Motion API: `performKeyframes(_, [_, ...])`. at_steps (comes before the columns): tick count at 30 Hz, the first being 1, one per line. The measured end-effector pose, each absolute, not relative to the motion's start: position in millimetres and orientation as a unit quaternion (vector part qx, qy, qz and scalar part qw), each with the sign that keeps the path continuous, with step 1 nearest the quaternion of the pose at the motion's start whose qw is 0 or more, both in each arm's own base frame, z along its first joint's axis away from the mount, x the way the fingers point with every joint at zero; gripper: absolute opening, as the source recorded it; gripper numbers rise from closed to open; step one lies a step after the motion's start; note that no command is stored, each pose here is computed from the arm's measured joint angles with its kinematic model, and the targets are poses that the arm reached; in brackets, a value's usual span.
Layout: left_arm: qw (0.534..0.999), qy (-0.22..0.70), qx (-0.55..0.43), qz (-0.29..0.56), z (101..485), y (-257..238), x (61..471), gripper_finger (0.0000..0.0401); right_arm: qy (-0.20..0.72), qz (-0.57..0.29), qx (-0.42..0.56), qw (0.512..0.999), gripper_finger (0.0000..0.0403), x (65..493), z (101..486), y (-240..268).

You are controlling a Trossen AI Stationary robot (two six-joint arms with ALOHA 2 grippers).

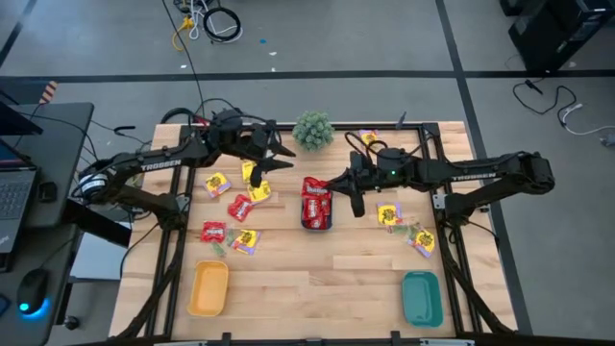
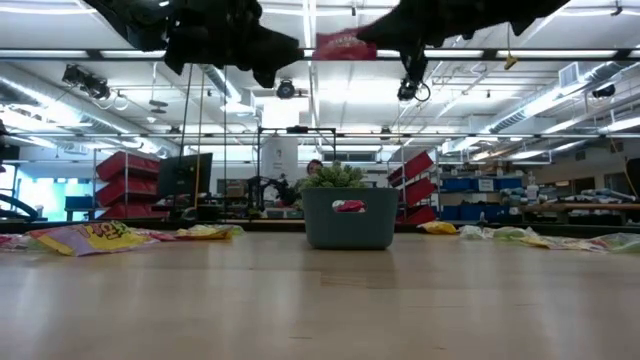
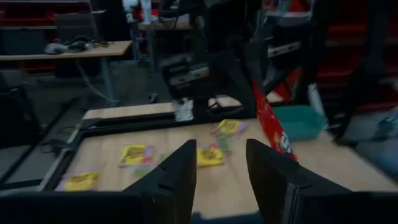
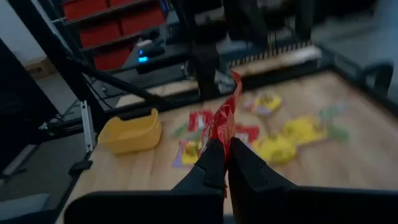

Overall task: Sort candy
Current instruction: Put the red candy pack into the blue bin

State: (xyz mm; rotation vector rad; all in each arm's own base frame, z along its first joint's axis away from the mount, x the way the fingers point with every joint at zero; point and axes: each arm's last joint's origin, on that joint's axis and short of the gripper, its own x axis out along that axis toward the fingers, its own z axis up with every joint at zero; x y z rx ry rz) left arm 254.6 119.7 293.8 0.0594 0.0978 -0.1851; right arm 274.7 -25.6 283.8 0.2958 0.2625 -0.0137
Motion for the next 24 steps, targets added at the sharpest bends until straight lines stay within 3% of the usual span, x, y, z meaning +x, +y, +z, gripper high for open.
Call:
performKeyframes(15, [0.992,0.07,0.08,-0.063,300.7,114.1,241.2,0.0143,0.183,-0.079,0.315,0.928,0.0,254.6,199.4,-33.2])
performKeyframes(24, [0.992,0.08,0.093,-0.039,295.0,114.2,238.8,0.0143,0.211,-0.041,0.356,0.909,0.0,277.1,164.7,-45.4])
